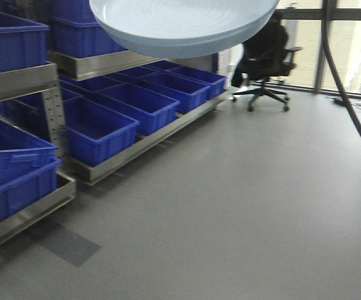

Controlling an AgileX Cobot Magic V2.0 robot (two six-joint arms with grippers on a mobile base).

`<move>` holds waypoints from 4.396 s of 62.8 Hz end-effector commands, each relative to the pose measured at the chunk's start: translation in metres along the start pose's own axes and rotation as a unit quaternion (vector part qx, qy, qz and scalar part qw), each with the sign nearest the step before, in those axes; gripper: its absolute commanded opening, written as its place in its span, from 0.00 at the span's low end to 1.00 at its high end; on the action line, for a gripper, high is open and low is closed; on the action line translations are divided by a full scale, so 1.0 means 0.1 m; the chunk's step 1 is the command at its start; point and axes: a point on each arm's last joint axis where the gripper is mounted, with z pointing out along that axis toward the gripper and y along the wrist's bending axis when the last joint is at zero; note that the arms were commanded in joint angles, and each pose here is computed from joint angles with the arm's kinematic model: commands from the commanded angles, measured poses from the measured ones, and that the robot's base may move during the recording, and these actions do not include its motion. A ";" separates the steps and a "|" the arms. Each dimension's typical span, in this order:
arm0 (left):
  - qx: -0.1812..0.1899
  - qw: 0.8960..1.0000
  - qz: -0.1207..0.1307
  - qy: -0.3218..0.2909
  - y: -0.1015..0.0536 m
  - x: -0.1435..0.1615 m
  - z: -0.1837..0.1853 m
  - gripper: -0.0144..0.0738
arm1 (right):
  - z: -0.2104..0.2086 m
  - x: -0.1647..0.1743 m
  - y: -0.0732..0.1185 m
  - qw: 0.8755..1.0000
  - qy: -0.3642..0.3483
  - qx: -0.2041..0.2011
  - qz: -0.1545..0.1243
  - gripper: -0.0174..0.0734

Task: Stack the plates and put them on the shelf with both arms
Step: 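Hold the plates aloft while the base turns and approaches the blue bin shelf, then position the held plates above the blue bin on the shelf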

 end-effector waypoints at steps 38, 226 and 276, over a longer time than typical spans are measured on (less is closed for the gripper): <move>0.006 0.999 -0.005 -0.053 -0.03 -0.16 -0.04 0.27 | -0.20 -0.22 0.08 0.997 -0.079 -0.019 0.000 0.23; 0.006 0.999 -0.005 -0.053 -0.03 -0.16 -0.04 0.27 | -0.20 -0.22 0.08 0.997 -0.079 -0.019 0.000 0.23; 0.006 0.999 -0.005 -0.053 -0.03 -0.16 -0.04 0.27 | -0.20 -0.22 0.08 0.997 -0.079 -0.019 0.000 0.23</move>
